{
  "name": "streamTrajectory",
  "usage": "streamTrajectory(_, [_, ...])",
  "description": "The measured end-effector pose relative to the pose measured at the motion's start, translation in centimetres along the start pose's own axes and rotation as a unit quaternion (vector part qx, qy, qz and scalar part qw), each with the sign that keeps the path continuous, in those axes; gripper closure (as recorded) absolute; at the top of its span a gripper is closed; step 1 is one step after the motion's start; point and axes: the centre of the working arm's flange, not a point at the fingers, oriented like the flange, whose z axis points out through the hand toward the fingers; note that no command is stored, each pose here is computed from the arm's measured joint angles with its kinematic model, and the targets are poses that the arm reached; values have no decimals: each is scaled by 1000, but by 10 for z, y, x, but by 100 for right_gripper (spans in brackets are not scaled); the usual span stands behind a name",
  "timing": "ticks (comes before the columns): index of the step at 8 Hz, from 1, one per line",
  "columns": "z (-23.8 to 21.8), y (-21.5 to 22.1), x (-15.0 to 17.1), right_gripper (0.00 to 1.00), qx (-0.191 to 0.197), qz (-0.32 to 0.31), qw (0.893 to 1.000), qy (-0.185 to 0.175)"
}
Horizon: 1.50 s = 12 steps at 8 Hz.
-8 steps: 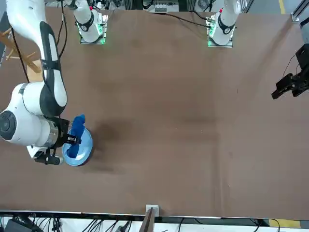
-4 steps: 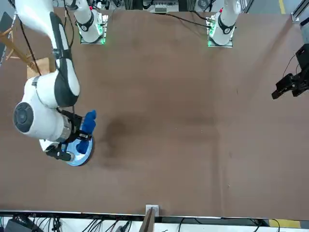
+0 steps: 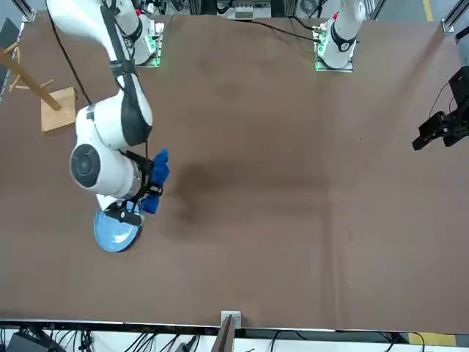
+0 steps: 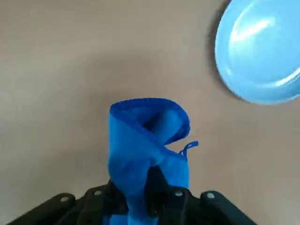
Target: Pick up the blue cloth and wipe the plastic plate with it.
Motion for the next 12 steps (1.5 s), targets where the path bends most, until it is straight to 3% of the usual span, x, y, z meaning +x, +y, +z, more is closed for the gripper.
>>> streamTrajectory(3, [38, -11, -38, 85, -15, -12, 1000, -17])
streamTrajectory(8, [120, -14, -82, 85, -21, -29, 999, -3])
streamTrajectory(12, [148, -17, -117, 85, -42, 15, 999, -16])
